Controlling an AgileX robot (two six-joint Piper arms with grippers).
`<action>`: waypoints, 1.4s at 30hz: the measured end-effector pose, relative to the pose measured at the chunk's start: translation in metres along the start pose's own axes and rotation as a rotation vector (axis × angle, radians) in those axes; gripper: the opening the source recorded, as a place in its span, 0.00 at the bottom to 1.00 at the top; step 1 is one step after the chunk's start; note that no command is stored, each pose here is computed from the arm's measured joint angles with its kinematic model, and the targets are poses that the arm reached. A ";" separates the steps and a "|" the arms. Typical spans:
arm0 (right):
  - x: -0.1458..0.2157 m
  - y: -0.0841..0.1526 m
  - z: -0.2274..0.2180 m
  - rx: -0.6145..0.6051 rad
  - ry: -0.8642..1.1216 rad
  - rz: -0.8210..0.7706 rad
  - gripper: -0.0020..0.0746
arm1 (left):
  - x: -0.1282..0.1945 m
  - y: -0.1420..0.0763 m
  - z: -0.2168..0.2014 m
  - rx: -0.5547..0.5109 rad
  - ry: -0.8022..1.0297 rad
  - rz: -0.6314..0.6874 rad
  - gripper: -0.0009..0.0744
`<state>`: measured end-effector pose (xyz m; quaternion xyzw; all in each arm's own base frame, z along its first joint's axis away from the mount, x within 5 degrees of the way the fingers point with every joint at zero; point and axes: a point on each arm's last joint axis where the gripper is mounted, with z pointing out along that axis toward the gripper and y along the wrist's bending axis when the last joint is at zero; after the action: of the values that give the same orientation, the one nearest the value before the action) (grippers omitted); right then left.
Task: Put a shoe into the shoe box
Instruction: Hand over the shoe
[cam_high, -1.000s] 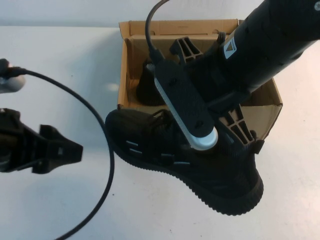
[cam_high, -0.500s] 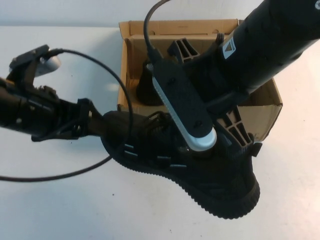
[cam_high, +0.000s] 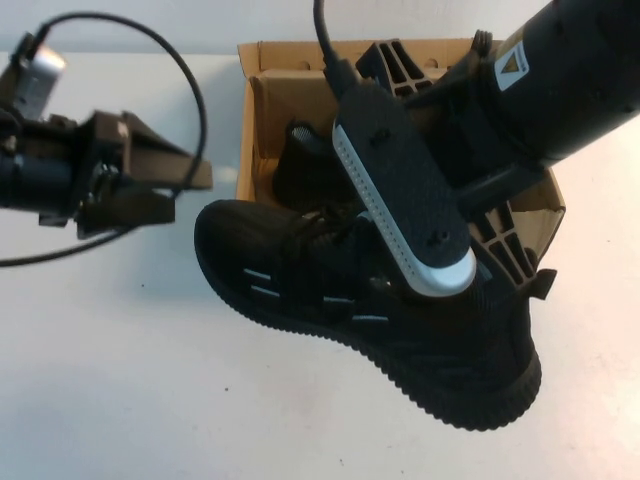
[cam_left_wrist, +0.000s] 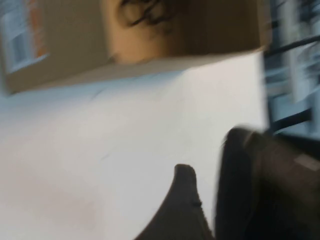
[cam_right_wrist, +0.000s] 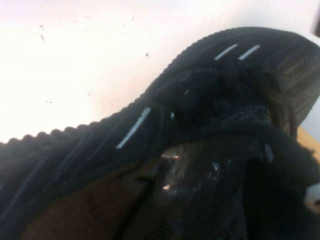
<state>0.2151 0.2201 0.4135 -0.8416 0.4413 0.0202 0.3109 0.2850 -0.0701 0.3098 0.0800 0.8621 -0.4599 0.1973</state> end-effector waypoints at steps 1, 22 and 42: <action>0.000 0.000 -0.001 0.002 -0.002 0.000 0.04 | -0.003 0.001 -0.002 0.033 -0.026 -0.014 0.73; -0.001 0.000 -0.001 0.006 -0.004 0.000 0.04 | -0.002 0.008 -0.004 0.006 -0.007 -0.080 0.76; -0.004 -0.004 -0.001 0.051 -0.041 0.010 0.04 | 0.006 -0.005 0.042 0.087 0.129 -0.125 0.73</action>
<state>0.2157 0.2241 0.4178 -0.8305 0.4394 0.0278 0.3412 0.2891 -0.1073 0.2901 0.0642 0.8554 -0.5023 0.1088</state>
